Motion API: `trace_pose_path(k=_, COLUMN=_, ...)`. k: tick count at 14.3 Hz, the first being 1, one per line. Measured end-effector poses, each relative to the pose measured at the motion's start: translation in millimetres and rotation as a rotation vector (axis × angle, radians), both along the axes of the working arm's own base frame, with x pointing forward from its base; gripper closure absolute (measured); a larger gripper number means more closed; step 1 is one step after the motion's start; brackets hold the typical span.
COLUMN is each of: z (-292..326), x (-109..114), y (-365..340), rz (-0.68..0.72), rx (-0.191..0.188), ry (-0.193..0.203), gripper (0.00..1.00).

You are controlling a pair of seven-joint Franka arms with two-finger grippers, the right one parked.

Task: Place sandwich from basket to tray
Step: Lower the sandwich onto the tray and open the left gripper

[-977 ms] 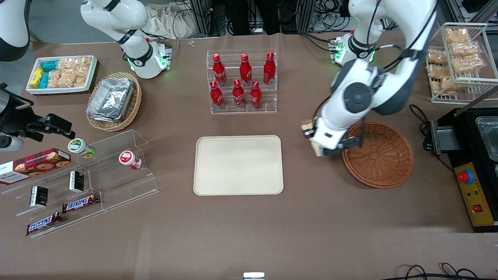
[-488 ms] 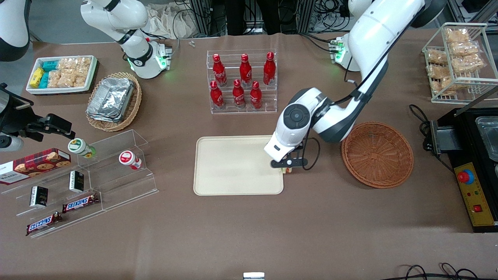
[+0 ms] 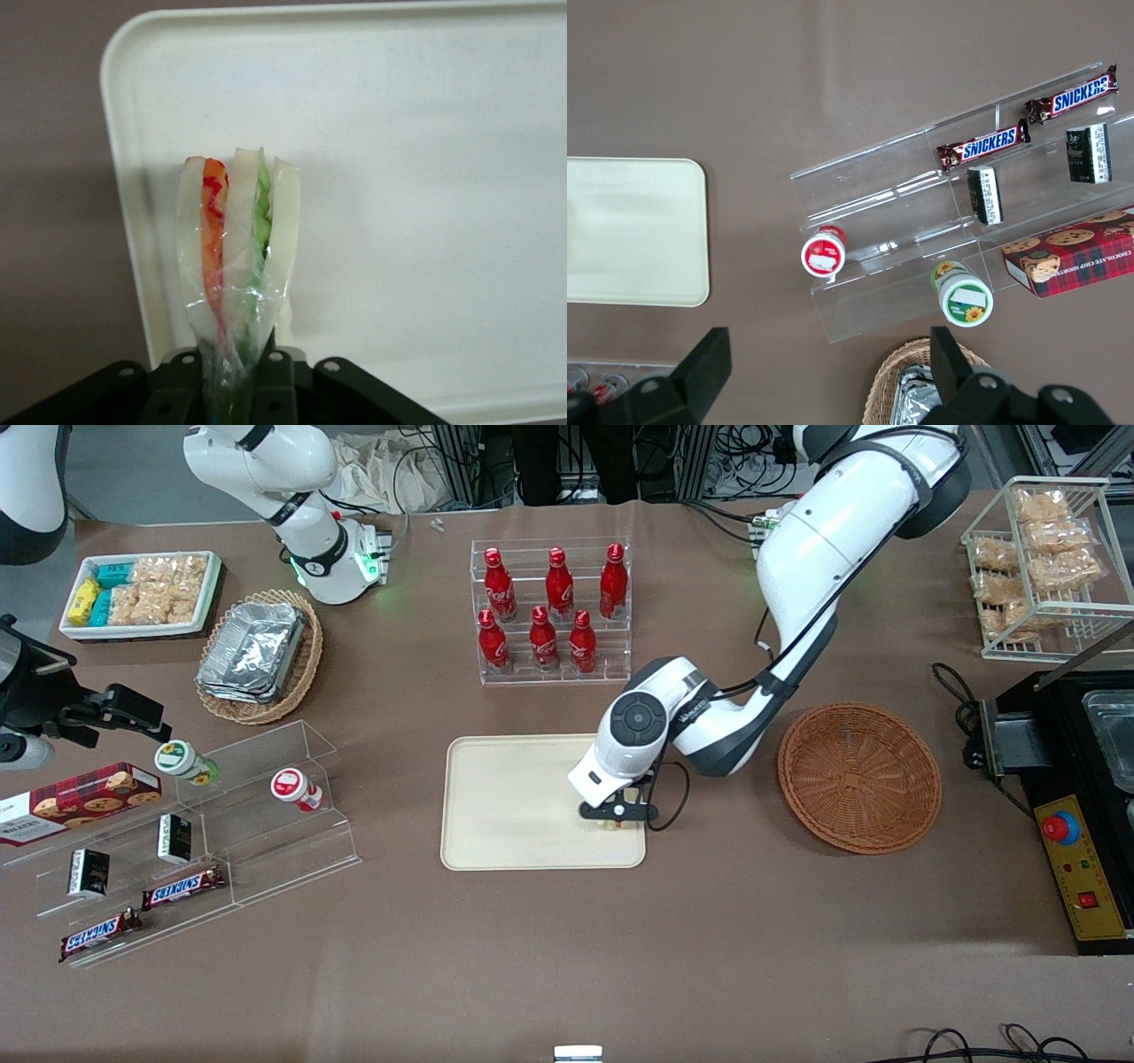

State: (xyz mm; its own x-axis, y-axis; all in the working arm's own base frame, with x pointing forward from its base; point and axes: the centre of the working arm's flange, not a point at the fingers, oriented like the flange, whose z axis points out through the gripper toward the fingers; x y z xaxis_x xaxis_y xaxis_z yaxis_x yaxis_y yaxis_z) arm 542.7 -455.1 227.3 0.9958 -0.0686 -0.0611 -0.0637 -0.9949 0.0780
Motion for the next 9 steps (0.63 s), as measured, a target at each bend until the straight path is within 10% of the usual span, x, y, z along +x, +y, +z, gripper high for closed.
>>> trace_pose_path(k=9, z=48.5, x=11.9, y=1.9, rz=0.077, rx=0.087, ry=-0.094, gripper=0.00)
